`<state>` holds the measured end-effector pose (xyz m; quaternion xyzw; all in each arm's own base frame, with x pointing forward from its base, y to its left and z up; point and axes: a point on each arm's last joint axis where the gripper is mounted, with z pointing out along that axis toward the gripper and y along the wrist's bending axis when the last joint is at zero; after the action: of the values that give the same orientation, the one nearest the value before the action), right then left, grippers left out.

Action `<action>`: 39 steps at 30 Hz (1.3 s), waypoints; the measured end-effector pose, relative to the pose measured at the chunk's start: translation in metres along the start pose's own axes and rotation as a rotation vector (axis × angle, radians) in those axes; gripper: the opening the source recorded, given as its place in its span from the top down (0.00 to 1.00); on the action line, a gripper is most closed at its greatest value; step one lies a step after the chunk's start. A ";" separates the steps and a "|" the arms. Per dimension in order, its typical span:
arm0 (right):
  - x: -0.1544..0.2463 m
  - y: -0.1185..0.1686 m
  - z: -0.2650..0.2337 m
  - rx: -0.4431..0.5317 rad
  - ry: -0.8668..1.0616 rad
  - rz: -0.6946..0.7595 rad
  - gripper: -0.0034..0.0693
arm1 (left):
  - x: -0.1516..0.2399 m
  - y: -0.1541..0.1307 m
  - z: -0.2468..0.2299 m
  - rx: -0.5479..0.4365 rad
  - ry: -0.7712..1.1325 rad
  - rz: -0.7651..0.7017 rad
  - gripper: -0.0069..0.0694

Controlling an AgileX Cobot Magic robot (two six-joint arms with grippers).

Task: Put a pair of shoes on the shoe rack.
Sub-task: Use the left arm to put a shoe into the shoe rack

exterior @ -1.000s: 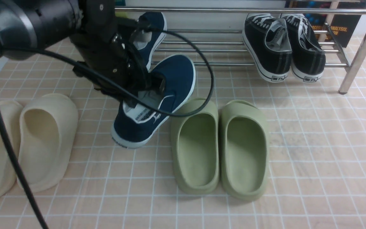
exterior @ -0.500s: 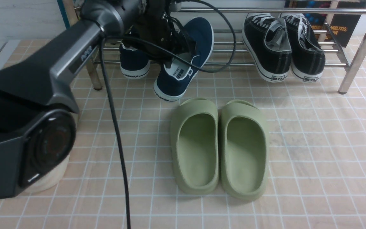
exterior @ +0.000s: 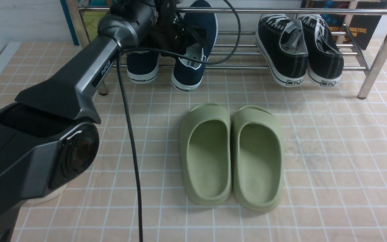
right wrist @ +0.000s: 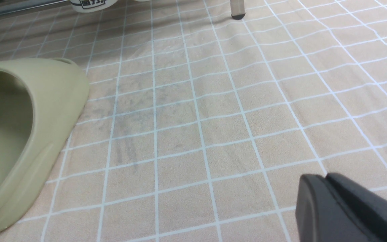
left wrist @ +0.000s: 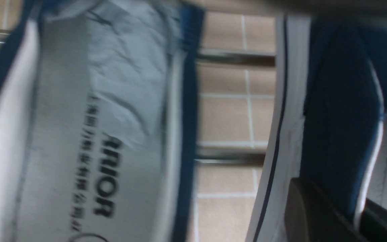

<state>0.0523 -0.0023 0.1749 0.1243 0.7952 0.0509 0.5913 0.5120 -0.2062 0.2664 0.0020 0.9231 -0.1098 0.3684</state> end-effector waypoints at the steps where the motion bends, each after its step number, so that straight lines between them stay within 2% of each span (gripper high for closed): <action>1: 0.000 0.000 0.000 0.000 0.000 0.000 0.90 | 0.000 0.001 0.001 0.000 0.002 -0.003 0.87; 5: 0.000 0.000 0.000 0.000 0.000 0.000 0.90 | -0.001 0.009 0.005 0.023 0.012 -0.023 0.84; 8: 0.000 0.000 0.000 0.000 0.000 0.000 0.90 | -0.005 0.009 0.005 0.059 -0.012 -0.011 0.77; 9: 0.000 0.000 0.000 0.000 0.000 0.000 0.90 | -0.006 0.008 0.004 0.083 -0.018 -0.007 0.68; 10: 0.000 0.000 0.000 0.000 0.000 0.000 0.90 | -0.007 0.009 0.004 0.083 -0.019 -0.005 0.67; 15: 0.000 0.000 0.000 0.000 0.000 0.000 0.90 | -0.006 0.011 0.004 0.091 -0.001 -0.004 0.42; 19: 0.000 0.000 0.000 0.000 0.000 0.000 0.90 | -0.004 0.017 -0.005 0.065 0.077 0.035 0.35; 23: 0.000 0.000 0.000 0.000 0.000 0.000 0.90 | -0.014 0.017 -0.034 0.051 0.086 0.127 0.37; 27: 0.000 0.000 0.000 0.000 0.000 0.000 0.90 | -0.033 0.019 -0.071 -0.006 -0.005 0.175 0.46; 33: 0.000 0.000 0.000 0.000 0.000 0.000 0.90 | -0.035 0.031 -0.073 -0.134 -0.009 0.216 0.67; 39: 0.000 0.000 0.000 0.000 0.000 0.000 0.90 | -0.031 0.037 -0.065 -0.193 0.029 0.269 0.87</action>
<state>0.0523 -0.0023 0.1749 0.1243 0.7952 0.0509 0.5913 0.4933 -0.1544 0.3254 0.0917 0.9260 0.0295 0.3650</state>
